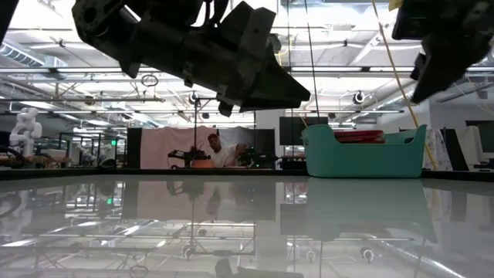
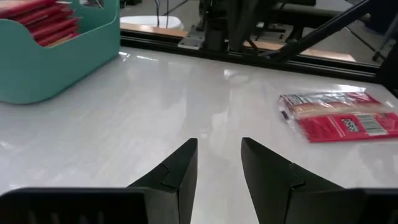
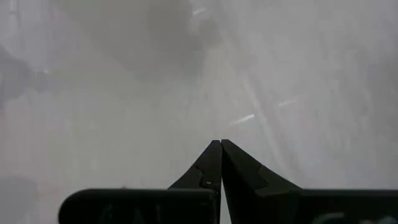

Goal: Sort popcorn bags into baskets
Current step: Put the red popcorn bag into the green bin

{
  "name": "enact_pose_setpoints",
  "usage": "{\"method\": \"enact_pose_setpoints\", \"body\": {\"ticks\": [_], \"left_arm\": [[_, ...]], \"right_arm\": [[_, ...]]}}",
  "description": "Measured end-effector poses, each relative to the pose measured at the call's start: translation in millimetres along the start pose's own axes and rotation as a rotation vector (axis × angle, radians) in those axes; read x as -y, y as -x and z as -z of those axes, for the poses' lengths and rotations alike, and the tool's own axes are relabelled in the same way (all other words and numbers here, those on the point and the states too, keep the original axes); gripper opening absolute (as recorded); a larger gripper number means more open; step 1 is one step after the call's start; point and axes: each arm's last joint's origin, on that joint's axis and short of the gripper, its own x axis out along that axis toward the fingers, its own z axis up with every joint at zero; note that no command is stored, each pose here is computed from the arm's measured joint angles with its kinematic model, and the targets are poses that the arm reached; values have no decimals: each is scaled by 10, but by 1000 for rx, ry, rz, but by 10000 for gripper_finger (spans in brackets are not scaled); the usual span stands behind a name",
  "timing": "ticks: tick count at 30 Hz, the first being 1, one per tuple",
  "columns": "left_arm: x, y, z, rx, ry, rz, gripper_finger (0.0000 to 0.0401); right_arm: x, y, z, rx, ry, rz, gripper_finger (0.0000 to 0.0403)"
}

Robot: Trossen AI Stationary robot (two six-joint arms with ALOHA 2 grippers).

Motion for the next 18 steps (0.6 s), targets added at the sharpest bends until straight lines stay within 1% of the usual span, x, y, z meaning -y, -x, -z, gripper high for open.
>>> {"method": "enact_pose_setpoints", "body": {"ticks": [5, 9, 13, 18], "left_arm": [[63, 24, 25, -14, 21, 14, 127], [126, 51, 72, -48, 17, 26, 127], [190, 82, 120, -83, 23, 37, 127], [261, 114, 144, -94, 42, 53, 127]], "right_arm": [[-104, -105, 119, -65, 31, 2, 2], [-115, -168, 239, -115, 16, 8, 2], [-118, -185, 345, -203, -17, -44, 2], [-133, -177, 416, -243, -23, -77, 2]]}}
